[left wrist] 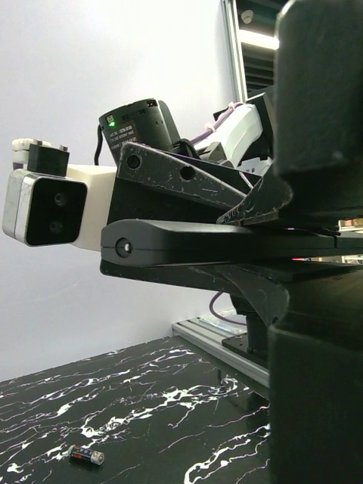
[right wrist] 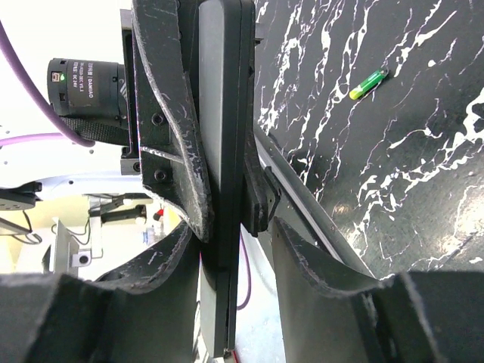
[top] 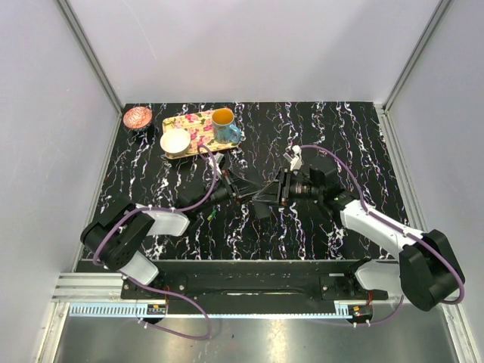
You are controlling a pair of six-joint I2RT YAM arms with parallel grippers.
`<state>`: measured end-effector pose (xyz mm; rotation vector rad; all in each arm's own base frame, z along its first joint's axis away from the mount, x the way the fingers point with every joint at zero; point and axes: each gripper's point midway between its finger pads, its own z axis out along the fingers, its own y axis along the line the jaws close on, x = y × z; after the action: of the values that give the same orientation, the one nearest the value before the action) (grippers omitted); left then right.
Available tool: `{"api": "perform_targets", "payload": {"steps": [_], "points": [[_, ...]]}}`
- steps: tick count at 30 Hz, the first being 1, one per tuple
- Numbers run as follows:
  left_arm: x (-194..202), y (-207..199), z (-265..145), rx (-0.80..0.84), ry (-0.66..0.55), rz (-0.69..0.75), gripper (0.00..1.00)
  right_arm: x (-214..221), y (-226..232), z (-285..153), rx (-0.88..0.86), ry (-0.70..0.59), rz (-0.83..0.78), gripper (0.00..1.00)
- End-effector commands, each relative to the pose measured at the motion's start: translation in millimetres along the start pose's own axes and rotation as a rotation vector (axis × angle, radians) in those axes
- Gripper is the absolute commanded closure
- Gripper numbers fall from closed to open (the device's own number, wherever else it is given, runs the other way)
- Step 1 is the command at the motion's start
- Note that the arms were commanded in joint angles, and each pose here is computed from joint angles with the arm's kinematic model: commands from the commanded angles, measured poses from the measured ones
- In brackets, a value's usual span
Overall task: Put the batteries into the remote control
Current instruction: Load the battery cover into the remote control.
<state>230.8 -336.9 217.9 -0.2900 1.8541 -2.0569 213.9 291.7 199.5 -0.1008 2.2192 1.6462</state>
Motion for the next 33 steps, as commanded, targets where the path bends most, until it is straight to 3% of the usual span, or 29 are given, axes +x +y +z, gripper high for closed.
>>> {"api": "perform_targets", "payload": {"steps": [1, 9, 11, 12, 16, 23, 33], "points": [[29.5, -54.3, -11.8, 0.177, 0.109, 0.087, 1.0, -26.5, -0.9, 5.3, 0.02, -0.079, -0.039, 1.0], [31.5, -36.5, -16.7, 0.108, 0.098, 0.109, 1.0, -34.2, 13.0, 2.1, -0.02, -0.087, -0.061, 1.0], [29.1, -31.6, -15.4, 0.091, 0.086, 0.108, 1.0, -33.3, 19.4, 0.5, -0.039, -0.079, -0.064, 0.91], [28.2, -28.6, -14.7, 0.082, 0.081, 0.105, 1.0, -32.4, 22.7, -0.3, -0.053, -0.074, -0.073, 0.76], [24.9, -21.8, -11.8, 0.067, 0.071, 0.103, 1.0, -25.2, 35.6, -5.4, -0.099, -0.034, -0.088, 0.51], [19.0, -16.0, -6.1, 0.059, 0.056, 0.104, 1.0, -13.9, 54.7, -21.9, -0.125, -0.012, -0.136, 0.28], [10.1, -36.5, 3.5, 0.108, 0.045, 0.118, 1.0, 13.0, 34.1, -32.8, -0.09, 0.01, -0.096, 0.24]]}}
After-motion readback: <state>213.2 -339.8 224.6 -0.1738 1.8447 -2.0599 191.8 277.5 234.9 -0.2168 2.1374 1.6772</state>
